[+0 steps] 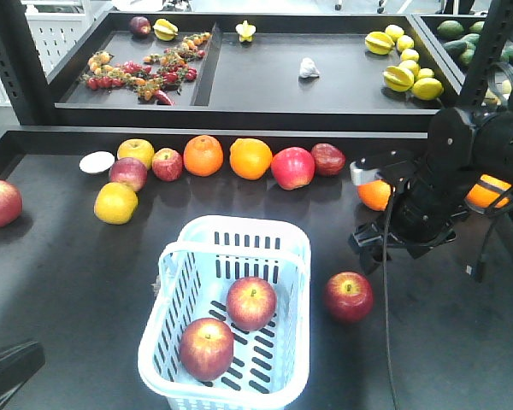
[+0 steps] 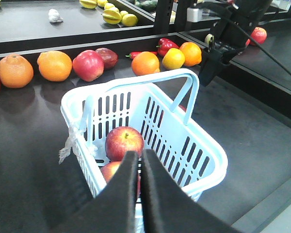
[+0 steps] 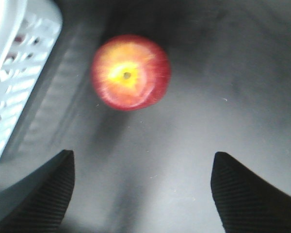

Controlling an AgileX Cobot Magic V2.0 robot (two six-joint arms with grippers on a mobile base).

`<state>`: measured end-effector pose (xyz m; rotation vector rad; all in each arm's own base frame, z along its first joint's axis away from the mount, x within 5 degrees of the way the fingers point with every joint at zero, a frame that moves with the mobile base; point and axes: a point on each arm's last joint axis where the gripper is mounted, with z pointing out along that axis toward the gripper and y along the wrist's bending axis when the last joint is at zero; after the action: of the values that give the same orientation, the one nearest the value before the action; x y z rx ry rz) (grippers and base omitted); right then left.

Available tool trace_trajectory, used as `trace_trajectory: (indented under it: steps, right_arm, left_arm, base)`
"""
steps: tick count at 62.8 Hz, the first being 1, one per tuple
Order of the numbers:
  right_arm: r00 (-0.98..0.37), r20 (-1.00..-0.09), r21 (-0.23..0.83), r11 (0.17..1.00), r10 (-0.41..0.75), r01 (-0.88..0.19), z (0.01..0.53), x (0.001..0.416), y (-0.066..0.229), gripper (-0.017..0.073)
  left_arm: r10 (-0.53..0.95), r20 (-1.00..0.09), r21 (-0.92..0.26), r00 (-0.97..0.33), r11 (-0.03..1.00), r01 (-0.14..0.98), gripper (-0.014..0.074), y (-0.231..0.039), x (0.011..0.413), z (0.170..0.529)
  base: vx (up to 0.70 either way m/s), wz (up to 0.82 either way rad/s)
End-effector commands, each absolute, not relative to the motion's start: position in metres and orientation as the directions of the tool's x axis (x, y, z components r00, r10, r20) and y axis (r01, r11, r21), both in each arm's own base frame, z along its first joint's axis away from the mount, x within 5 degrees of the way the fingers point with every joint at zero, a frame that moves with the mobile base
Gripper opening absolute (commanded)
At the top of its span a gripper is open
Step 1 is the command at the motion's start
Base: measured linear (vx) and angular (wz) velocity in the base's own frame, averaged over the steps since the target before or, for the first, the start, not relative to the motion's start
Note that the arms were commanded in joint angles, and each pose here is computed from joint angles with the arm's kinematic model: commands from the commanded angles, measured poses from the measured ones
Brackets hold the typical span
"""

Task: Pick three apples into basket with both arms
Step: 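Move the right gripper toward the red apple beside the basket, then lower the right gripper onto the red apple beside the basket and close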

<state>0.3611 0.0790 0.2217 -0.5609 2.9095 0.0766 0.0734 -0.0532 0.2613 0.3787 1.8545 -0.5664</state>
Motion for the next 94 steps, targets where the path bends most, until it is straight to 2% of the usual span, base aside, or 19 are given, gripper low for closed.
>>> trace_trajectory:
  steps: [1, 5, 12, 21, 34, 47, 53, 65, 79, 86, 94]
  right_arm:
    - [-0.858, -0.277, -0.043, 0.898, -0.433, -0.439, 0.246, 0.362, 0.076, 0.0549]
    - [-0.835, -0.27, -0.056, 0.874, -0.479, -0.483, 0.246, 0.362, 0.076, 0.0549]
    - [-0.75, -0.249, -0.084, 0.785, -0.613, -0.613, 0.245, 0.361, 0.076, 0.0549]
    - [-0.659, -0.26, -0.122, 0.701, -0.706, -0.703, 0.246, 0.363, 0.078, 0.0549]
    - [-0.649, -0.322, -0.13, 0.711, -0.689, -0.691, 0.248, 0.367, 0.081, 0.0549]
    - [-0.661, -0.365, -0.07, 0.727, -0.656, -0.683, 0.249, 0.366, 0.087, 0.0549]
    - [-0.637, -0.356, -0.085, 0.703, -0.684, -0.706, 0.248, 0.366, 0.086, 0.0549]
    - [-0.629, -0.387, -0.111, 0.711, -0.675, -0.694, 0.25, 0.37, 0.086, 0.0575]
    - [-0.64, -0.369, -0.098, 0.713, -0.674, -0.695, 0.244, 0.371, 0.087, 0.0668]
    - [-0.658, -0.349, -0.032, 0.71, -0.668, -0.703, 0.234, 0.37, 0.092, 0.0666]
    - [-0.629, -0.345, -0.034, 0.679, -0.696, -0.733, 0.227, 0.372, 0.095, 0.0638]
  left_arm:
    - [-0.027, -0.951, -0.2, -0.309, 0.815, 0.543, -0.0006, -0.056, 0.073, 0.272]
    - [-0.027, -0.951, -0.2, -0.309, 0.815, 0.543, -0.0006, -0.056, 0.073, 0.272]
    - [-0.027, -0.951, -0.2, -0.309, 0.815, 0.543, -0.0006, -0.056, 0.073, 0.272]
    - [-0.027, -0.951, -0.2, -0.309, 0.815, 0.543, -0.0006, -0.056, 0.073, 0.272]
    - [-0.027, -0.951, -0.2, -0.309, 0.815, 0.543, -0.0006, -0.056, 0.073, 0.272]
    - [-0.027, -0.951, -0.2, -0.309, 0.815, 0.543, -0.0006, -0.056, 0.073, 0.272]
    - [-0.027, -0.951, -0.2, -0.309, 0.815, 0.543, -0.0006, -0.056, 0.073, 0.272]
    - [-0.027, -0.951, -0.2, -0.309, 0.815, 0.543, -0.0006, -0.056, 0.073, 0.272]
    - [-0.027, -0.951, -0.2, -0.309, 0.815, 0.543, -0.0006, -0.056, 0.073, 0.272]
    - [-0.027, -0.951, -0.2, -0.309, 0.815, 0.543, -0.0006, -0.056, 0.073, 0.272]
    - [-0.027, -0.951, -0.2, -0.309, 0.815, 0.543, -0.0006, -0.056, 0.073, 0.272]
  base:
    - [0.0, 0.0]
    - [0.0, 0.0]
    - [0.0, 0.0]
    - [0.0, 0.0]
    - [0.0, 0.0]
    - [0.0, 0.0]
    - [0.0, 0.0]
    - [0.0, 0.0]
    - [0.0, 0.0]
    - [0.0, 0.0]
    - [0.0, 0.0]
